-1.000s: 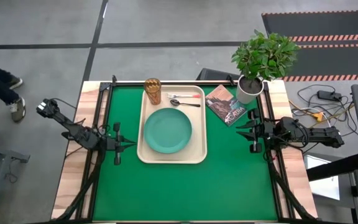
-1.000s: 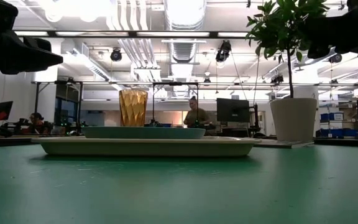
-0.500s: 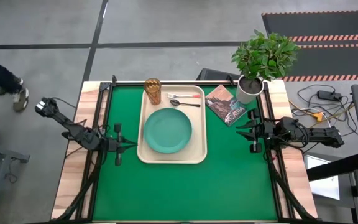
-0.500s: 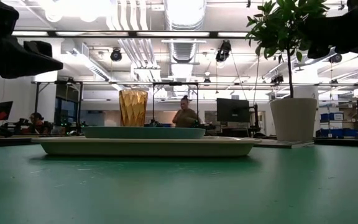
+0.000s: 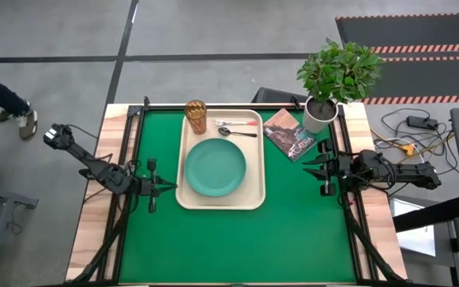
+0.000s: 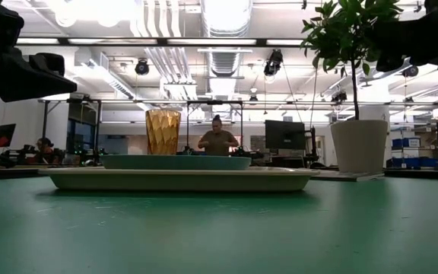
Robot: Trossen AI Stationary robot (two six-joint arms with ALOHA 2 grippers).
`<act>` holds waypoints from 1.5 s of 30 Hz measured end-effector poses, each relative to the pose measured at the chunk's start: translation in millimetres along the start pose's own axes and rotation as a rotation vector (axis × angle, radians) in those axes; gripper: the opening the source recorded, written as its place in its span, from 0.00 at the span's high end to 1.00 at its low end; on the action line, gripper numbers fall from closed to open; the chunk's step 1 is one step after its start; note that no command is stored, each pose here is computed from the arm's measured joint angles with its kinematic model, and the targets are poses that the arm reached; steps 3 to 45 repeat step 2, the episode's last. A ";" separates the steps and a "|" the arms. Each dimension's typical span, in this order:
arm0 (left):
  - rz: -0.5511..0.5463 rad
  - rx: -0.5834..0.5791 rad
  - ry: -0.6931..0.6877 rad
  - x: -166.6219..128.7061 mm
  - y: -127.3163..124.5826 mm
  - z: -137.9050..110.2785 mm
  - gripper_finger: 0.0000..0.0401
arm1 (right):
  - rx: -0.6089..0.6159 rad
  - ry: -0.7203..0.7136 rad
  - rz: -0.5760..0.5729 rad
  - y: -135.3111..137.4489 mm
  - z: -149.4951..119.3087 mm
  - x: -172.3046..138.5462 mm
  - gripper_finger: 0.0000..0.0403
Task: Pick and place plate/cup/fork/spoon on tray
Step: Return to Home Position
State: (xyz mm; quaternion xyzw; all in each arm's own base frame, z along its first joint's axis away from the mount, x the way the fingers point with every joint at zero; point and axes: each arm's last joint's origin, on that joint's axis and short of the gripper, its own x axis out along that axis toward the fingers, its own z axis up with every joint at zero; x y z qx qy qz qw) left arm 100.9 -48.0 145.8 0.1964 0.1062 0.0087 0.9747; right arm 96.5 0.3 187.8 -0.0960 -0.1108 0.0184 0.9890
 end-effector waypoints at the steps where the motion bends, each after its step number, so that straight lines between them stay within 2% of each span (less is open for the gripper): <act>1: 0.000 0.001 0.002 0.2 -0.1 -0.2 1.00 | 0.000 0.000 0.000 0.0 0.0 0.0 0.83; 45: -0.001 0.003 0.004 0.3 -0.3 -0.3 1.00 | 0.000 0.000 0.000 0.0 0.0 0.0 0.83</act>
